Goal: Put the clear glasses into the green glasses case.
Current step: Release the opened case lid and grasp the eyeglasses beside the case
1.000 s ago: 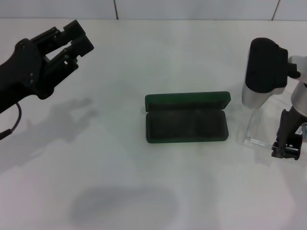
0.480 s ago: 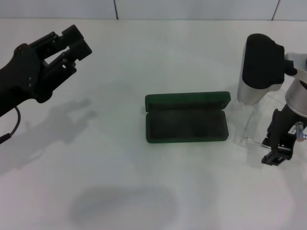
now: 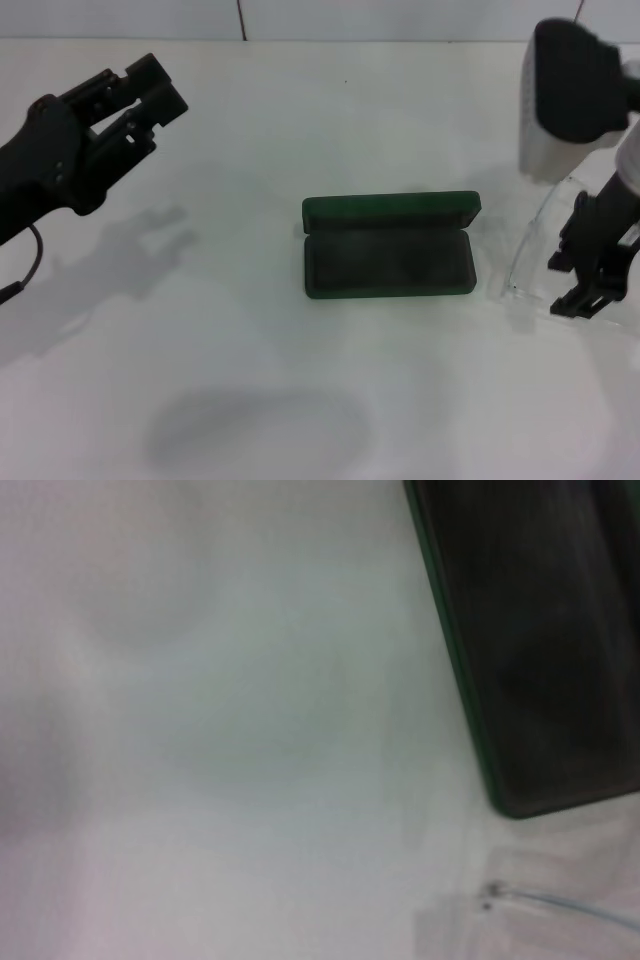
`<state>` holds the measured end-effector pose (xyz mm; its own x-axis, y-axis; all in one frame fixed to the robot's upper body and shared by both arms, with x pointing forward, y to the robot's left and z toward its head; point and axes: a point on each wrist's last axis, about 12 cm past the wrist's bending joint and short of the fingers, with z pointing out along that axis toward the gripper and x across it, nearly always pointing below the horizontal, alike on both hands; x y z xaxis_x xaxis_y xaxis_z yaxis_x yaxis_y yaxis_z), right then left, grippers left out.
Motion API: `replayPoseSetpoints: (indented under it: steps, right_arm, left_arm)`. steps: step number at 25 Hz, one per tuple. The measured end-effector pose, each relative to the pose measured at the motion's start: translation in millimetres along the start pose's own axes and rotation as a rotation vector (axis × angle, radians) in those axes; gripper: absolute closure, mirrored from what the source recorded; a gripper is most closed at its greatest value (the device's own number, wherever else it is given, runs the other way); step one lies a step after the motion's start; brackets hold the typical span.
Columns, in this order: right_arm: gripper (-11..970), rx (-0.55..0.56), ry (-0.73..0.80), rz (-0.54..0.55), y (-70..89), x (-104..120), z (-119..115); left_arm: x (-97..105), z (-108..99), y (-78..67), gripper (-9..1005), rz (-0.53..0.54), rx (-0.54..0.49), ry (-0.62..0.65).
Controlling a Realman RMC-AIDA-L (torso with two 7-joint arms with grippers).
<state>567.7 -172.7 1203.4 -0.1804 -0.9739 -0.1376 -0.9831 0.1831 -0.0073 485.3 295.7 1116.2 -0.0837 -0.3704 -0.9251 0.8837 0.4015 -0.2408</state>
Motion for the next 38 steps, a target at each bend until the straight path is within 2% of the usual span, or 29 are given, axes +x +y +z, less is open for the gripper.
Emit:
replayPoseSetpoints:
  steps: [2,6,10,17,19,24,29,38]
  right_arm:
    - [471,0.032,-0.007,-0.066,-1.1,2,-10]
    - [470,0.15,0.025,-0.269,-8.7,6,-25]
    - [470,0.233,0.039,-0.424,-21.0,-3,-39]
    - [473,0.277,0.087,-0.604,-41.8,-19,-31]
    - [474,0.263,0.108,-0.644,-45.1,-23,-23]
    - [578,0.246,0.15,-0.699,-50.1,-27,-13]
    - [581,0.215,0.177,-0.732,-52.0,-30,-4]
    - [577,0.211,0.21,-0.814,-44.1,-41,6]
  left_arm:
    - [-1,-2,-0.3,622,0.0,-0.009,-0.011]
    - [-1,-7,-1.1,623,0.009,-0.032,-0.029]
    - [3,-11,-2.2,624,-0.008,-0.05,-0.039]
    - [12,-14,-3.4,626,-0.024,-0.073,-0.052]
    - [14,-15,-3.9,626,-0.022,-0.081,-0.054]
    - [17,-16,-3.7,627,-0.013,-0.096,-0.066]
    - [18,-17,-2.9,629,-0.001,-0.114,-0.084]
    - [18,-18,-2.1,631,0.0,-0.128,-0.096]
